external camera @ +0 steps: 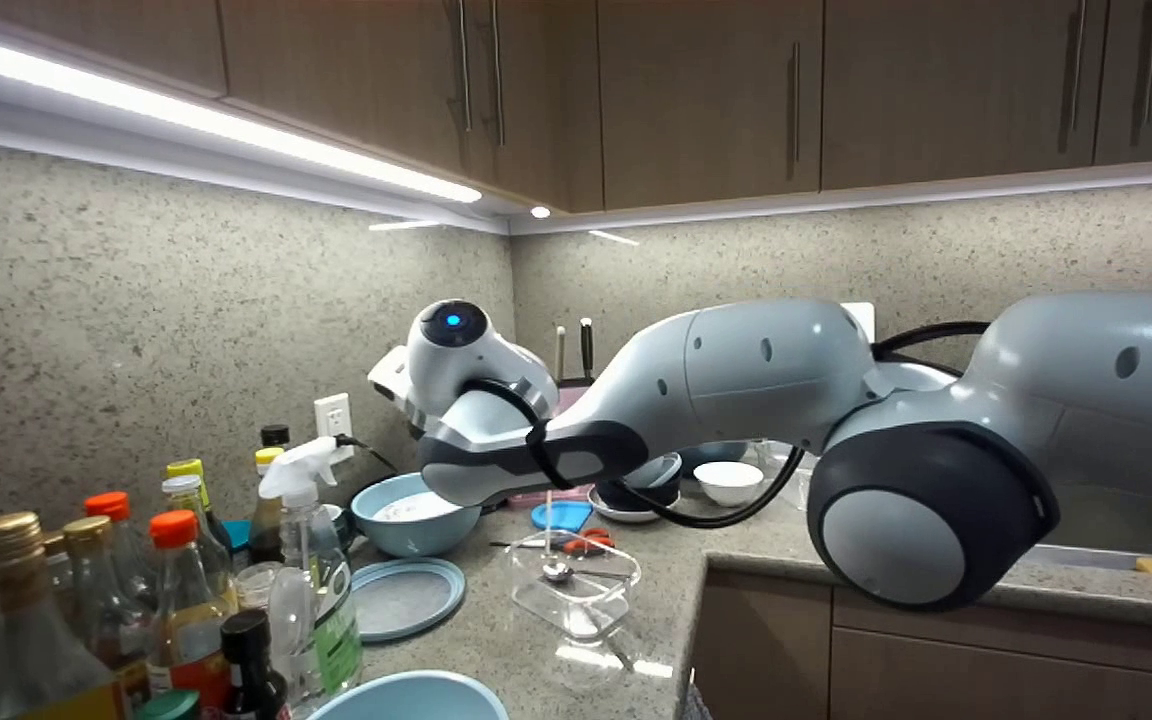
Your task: Put the chopstick in the right blue bowl
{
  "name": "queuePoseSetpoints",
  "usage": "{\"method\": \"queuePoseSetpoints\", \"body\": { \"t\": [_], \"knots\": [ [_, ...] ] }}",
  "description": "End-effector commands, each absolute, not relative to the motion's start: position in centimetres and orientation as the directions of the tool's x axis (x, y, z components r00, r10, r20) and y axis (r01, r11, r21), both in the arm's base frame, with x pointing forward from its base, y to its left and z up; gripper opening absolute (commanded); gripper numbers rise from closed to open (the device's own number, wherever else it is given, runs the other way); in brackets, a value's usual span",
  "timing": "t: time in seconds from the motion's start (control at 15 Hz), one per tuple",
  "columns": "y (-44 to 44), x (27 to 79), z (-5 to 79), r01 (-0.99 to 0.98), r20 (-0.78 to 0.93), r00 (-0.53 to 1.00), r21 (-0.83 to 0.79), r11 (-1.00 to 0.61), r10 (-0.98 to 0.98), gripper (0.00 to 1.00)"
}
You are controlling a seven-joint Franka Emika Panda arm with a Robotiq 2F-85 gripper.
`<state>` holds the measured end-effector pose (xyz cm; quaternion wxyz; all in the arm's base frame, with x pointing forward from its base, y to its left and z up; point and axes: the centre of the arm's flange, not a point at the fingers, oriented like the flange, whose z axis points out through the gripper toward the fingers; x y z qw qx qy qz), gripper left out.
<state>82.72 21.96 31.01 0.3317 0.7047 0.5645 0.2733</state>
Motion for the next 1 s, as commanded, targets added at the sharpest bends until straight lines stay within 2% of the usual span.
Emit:
{"method": "queuePoseSetpoints", "body": {
  "t": [0.0, 0.4, 0.73, 0.93],
  "knots": [
    [22.7, 81.9, 29.5, 0.643, 0.002, 0.179, 0.756, -0.118, 0.984, 0.02],
    [21.9, 81.5, 29.3, 0.631, 0.026, 0.141, 0.768, -0.11, 0.99, 0.02],
    [24.5, 78.3, 31.4, 0.555, -0.038, -0.09, 0.828, 0.082, 0.995, 0.02],
    [26.1, 77.5, 32.9, 0.503, -0.023, -0.23, 0.853, 0.139, 0.973, 0.02]
  ]
}}
